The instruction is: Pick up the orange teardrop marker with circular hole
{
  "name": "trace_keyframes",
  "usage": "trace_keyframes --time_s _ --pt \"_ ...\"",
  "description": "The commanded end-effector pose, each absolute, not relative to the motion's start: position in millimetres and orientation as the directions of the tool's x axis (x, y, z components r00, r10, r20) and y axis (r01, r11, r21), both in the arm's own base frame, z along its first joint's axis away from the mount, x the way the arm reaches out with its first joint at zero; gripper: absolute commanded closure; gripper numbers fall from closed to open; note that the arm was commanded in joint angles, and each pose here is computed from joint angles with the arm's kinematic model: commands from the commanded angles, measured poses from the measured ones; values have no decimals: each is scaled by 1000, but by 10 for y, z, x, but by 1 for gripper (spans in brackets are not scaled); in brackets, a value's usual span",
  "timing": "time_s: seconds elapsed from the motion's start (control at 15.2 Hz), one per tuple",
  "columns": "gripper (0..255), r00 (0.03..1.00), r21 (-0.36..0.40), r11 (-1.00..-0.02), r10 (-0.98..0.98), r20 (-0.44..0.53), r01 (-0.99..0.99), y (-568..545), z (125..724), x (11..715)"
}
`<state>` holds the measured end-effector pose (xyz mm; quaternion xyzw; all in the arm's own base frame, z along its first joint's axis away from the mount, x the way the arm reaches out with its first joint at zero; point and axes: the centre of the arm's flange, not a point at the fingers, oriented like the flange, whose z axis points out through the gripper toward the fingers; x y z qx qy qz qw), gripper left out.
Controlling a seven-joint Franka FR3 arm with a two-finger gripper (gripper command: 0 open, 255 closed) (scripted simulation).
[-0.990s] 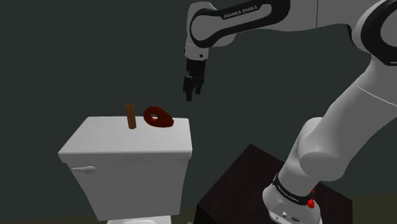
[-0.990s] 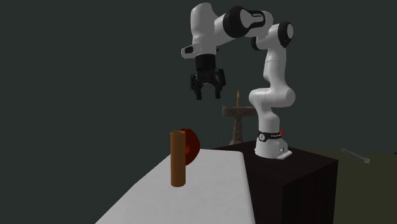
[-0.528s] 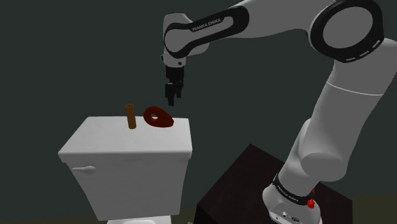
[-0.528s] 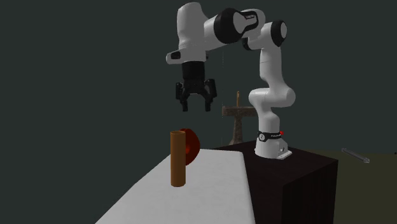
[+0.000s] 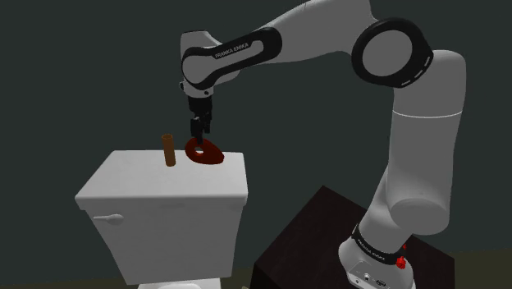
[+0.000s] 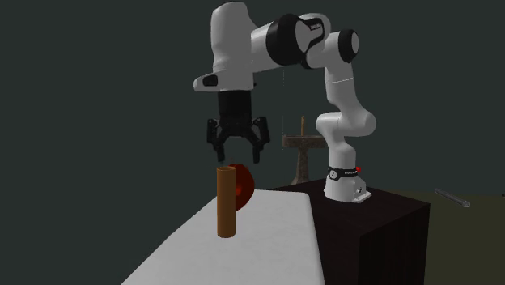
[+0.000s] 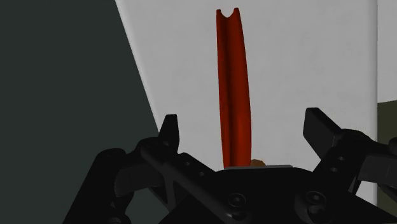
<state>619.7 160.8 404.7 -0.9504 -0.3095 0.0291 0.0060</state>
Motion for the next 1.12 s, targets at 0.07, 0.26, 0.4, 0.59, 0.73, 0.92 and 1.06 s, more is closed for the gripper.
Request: trace_keyframes --time_s 0.07,0.26,0.4,0.59,0.73,0.92,1.06 --pt "0 803 -28 -805 593 -51 593 1636 3876 6238" --pt "0 803 -28 -805 593 -51 593 1636 3718 6238" --pt "0 803 -28 -805 593 -51 593 1636 3688 6238" --pt "255 803 -28 -805 593 -51 593 1639 3688 6234" --pt "255 803 -28 -805 593 -51 593 1639 3688 6236" --pt "255 803 -28 -805 593 -51 593 1639 3688 6236" --pt "255 803 -28 -805 593 -51 593 1639 3689 6236"
